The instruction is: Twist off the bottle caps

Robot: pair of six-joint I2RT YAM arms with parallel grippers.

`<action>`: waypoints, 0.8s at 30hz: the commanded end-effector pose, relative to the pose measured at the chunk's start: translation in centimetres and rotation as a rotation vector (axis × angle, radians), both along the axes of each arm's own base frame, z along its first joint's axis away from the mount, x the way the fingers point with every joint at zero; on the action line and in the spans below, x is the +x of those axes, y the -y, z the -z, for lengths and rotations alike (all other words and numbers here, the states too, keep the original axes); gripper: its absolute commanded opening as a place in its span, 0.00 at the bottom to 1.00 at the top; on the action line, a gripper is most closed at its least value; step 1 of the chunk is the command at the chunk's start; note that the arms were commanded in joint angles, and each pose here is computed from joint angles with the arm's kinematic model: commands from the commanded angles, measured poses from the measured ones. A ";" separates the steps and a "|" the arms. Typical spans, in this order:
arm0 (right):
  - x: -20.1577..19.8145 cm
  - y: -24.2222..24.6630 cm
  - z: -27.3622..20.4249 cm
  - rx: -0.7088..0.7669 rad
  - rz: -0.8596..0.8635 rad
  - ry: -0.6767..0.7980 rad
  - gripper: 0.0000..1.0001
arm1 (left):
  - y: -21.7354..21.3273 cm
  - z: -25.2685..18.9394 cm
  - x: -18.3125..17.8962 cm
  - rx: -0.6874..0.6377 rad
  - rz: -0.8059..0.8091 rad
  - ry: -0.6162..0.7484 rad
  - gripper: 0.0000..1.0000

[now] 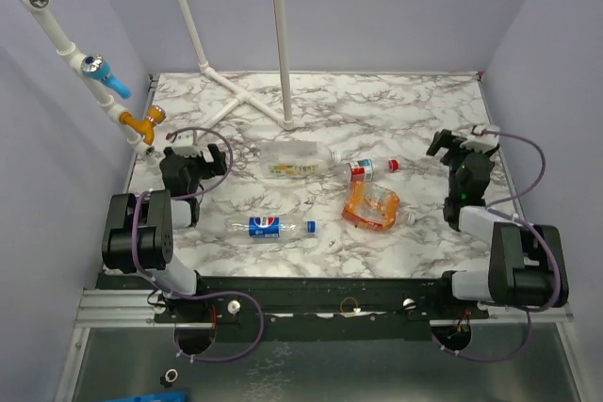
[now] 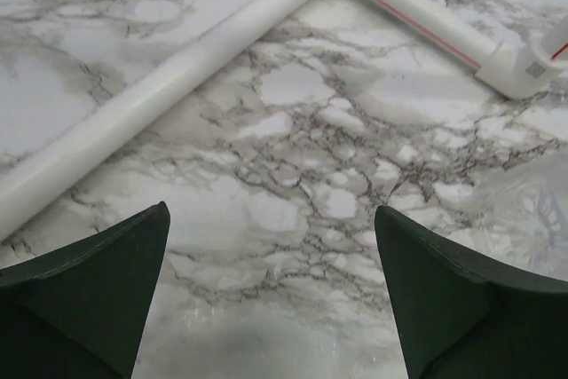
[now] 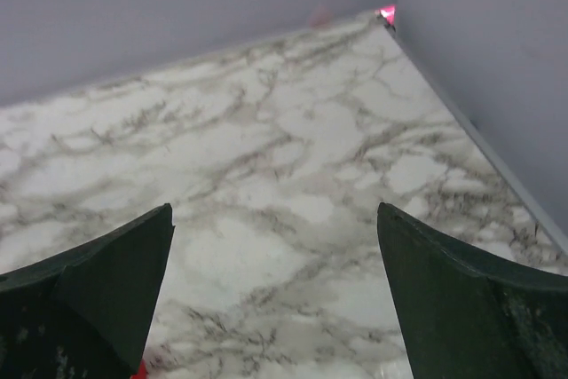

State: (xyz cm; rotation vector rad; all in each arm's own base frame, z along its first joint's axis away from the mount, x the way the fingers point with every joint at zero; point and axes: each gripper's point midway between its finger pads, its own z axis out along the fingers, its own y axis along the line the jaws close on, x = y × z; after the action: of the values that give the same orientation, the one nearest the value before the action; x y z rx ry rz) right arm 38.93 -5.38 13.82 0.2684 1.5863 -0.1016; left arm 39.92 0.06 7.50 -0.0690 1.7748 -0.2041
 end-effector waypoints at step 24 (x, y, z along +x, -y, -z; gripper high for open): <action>0.7 -13.1 -5.2 0.383 -0.335 -0.384 1.00 | 14.4 -5.1 -4.4 0.328 0.819 -0.466 0.99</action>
State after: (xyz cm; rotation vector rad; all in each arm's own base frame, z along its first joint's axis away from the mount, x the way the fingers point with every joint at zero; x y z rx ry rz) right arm 40.78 8.05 18.77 0.2674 1.9714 0.4700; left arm 38.47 -11.15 14.38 0.6834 2.1350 -0.4814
